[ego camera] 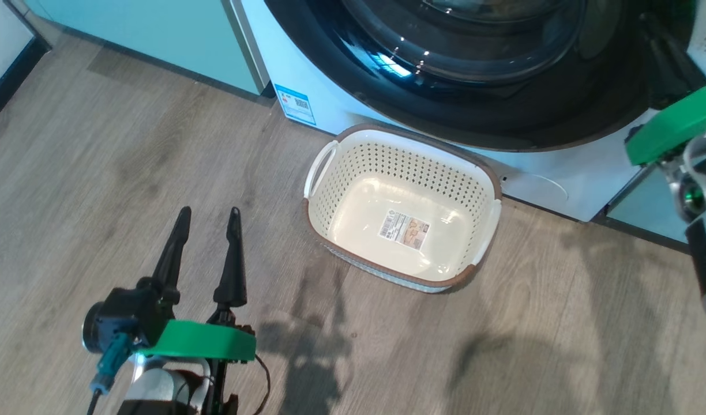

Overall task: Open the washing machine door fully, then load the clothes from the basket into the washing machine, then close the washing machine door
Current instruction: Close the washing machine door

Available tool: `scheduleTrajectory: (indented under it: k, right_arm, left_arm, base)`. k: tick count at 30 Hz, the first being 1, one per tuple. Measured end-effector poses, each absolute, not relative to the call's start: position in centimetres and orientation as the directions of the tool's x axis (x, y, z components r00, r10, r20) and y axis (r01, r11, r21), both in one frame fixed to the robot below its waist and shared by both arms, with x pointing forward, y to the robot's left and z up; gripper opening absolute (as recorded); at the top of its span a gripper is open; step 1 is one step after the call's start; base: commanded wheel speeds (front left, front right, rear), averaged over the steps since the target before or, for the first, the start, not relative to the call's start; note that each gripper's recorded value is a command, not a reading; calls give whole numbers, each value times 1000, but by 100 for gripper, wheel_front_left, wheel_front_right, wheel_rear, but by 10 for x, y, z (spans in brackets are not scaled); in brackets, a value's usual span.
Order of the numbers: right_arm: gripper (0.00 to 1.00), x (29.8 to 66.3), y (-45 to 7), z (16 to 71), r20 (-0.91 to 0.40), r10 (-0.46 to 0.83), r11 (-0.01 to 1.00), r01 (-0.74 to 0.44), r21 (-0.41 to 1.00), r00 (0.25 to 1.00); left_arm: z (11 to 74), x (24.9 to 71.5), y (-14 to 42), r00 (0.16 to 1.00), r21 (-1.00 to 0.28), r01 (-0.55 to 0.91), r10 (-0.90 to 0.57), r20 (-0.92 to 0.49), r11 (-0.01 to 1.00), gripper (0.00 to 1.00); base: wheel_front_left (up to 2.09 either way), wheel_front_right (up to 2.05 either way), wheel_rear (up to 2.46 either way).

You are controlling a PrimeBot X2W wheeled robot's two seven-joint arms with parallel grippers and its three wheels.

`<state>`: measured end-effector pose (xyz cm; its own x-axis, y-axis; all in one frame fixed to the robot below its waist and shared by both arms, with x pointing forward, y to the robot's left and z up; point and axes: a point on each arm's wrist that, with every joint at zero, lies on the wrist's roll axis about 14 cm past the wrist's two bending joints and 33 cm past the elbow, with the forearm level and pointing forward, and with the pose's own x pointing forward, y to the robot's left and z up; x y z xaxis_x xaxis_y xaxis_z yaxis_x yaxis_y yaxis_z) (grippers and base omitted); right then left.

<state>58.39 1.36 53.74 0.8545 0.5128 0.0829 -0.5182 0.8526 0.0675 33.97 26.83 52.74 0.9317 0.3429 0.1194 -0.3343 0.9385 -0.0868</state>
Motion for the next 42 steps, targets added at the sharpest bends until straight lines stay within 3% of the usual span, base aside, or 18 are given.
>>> scheduleTrajectory:
  k: [10, 23, 24, 25, 26, 42]
  right_arm:
    - [0, 535, 9, 520, 69, 540, 833, -544, 100, 839]
    - [0, 450, -53, 502, 62, 423, 888, -427, 172, 904]
    - [31, 450, -53, 502, 62, 423, 888, -427, 172, 904]
    - [78, 445, -58, 501, 61, 407, 894, -411, 181, 912]
    - [100, 440, -63, 501, 62, 390, 900, -394, 187, 919]
    - [100, 365, -153, 504, 79, 124, 973, -137, 185, 989]
  left_arm:
    - [533, 344, 257, 945, -94, -282, 294, 144, 955, 100]
    - [535, 352, 221, 973, -122, -146, 165, 161, 982, 100]
    - [535, 352, 221, 973, -122, -146, 165, 161, 982, 100]
    - [536, 353, 219, 974, -123, -137, 156, 162, 983, 100]
    - [536, 353, 216, 975, -125, -128, 148, 165, 984, 100]
    - [532, 363, 171, 990, -121, 22, -5, 140, 992, 100]
  base:
    - [0, 0, 0]
    - [0, 0, 0]
    - [0, 0, 0]
    - [0, 0, 0]
    - [0, 0, 0]
    - [0, 0, 0]
